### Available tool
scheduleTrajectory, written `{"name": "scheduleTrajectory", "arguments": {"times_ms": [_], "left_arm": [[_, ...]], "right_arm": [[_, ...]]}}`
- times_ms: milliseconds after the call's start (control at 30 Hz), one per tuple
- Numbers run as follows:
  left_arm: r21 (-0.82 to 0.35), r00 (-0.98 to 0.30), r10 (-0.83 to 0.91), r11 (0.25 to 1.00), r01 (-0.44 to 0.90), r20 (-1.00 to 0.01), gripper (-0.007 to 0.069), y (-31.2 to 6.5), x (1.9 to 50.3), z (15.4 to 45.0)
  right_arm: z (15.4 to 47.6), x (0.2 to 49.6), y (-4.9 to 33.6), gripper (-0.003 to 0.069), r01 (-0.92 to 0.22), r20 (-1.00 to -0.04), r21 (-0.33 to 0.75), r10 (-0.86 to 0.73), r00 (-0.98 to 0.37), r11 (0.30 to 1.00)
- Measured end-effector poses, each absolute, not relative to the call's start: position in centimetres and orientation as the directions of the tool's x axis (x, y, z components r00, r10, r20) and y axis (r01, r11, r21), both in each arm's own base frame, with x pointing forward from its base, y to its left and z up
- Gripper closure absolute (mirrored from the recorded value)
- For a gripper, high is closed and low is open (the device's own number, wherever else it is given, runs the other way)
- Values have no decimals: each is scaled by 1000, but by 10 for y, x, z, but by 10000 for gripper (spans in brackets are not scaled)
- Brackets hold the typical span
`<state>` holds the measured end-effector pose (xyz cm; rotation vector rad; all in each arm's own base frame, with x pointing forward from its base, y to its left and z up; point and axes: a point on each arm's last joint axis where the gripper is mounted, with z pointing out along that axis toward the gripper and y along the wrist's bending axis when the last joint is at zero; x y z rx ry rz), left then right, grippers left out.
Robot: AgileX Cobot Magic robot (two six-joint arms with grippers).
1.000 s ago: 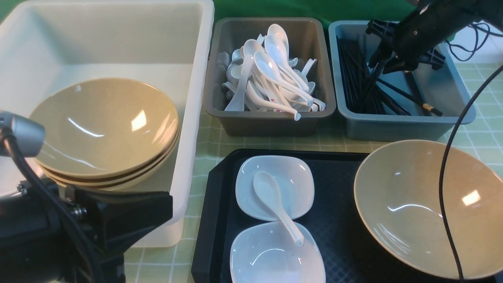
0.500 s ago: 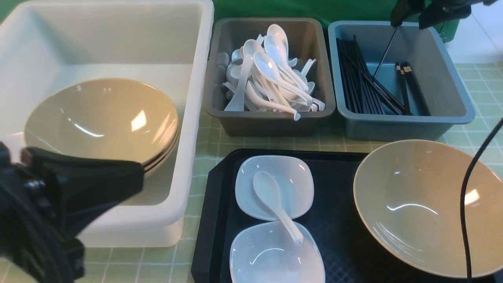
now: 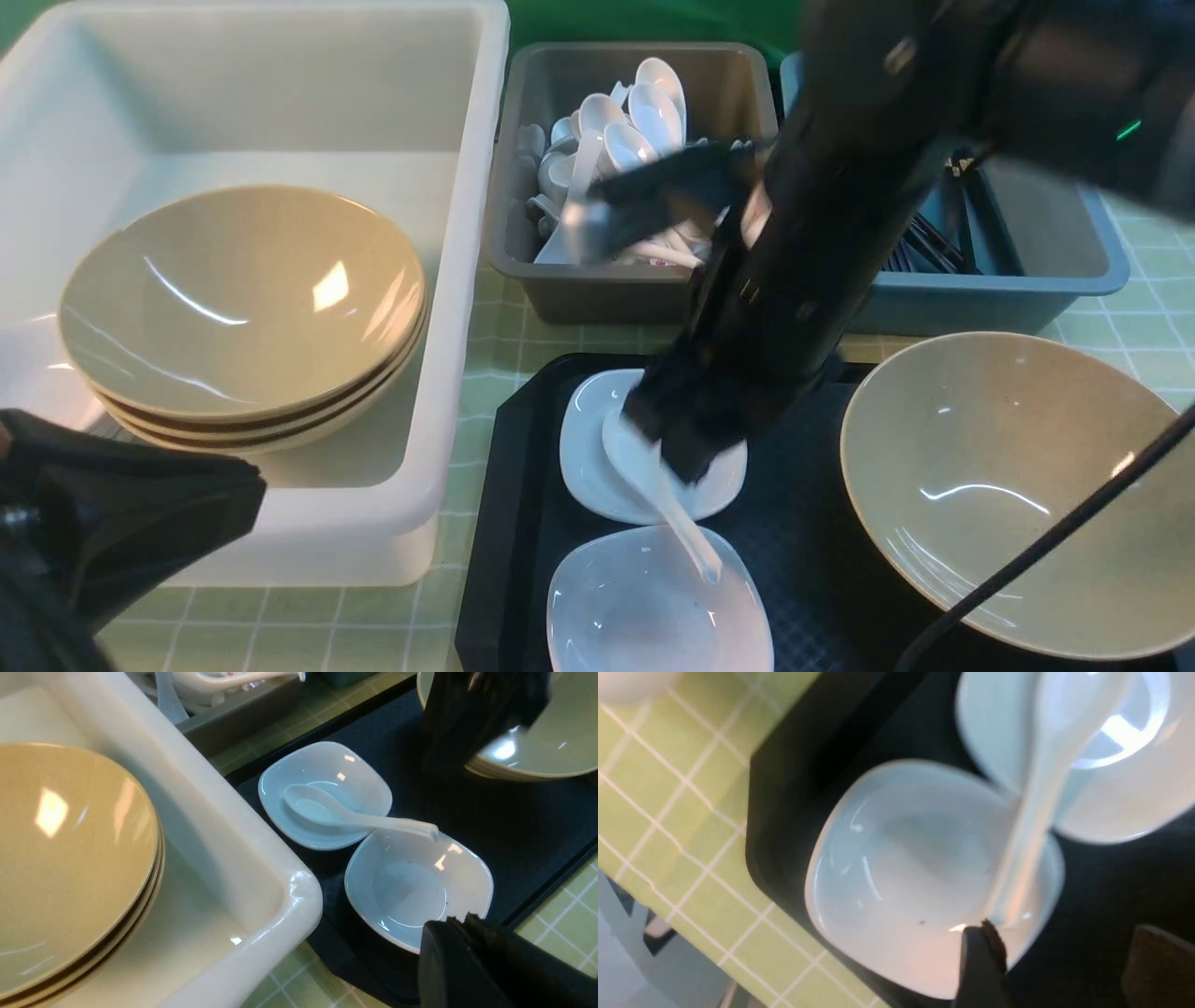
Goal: On green table put chopsticks spoon bowls plates into blue grey white boxes.
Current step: 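Reach down and grasp the white spoon resting in the bowl with the right gripper, then place the white spoon into the bin of spoons with the right gripper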
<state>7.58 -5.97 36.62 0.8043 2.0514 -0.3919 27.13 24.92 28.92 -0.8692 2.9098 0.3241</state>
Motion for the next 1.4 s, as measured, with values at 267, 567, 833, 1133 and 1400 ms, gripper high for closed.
{"name": "scheduleTrajectory", "arguments": {"times_ms": [267,567,833,1133,1400], "left_arm": [[36,-364,371,741,671,-854,626,-53,62,372],[17,-370,361,735,678,-856,626,-53,60,372],[10,-371,357,733,680,-857,626,-54,60,372],[14,-355,341,737,675,-870,626,-54,61,374],[18,-332,320,743,669,-887,626,-55,63,377]], "right_arm": [[231,284,266,253,-463,14,173,-472,-881,870],[203,288,270,291,-445,104,160,-463,-880,881],[217,293,265,529,-471,77,178,-489,-869,864],[290,307,248,529,-488,-151,213,-465,-872,847],[341,356,223,529,-359,-448,286,-208,-870,888]]}}
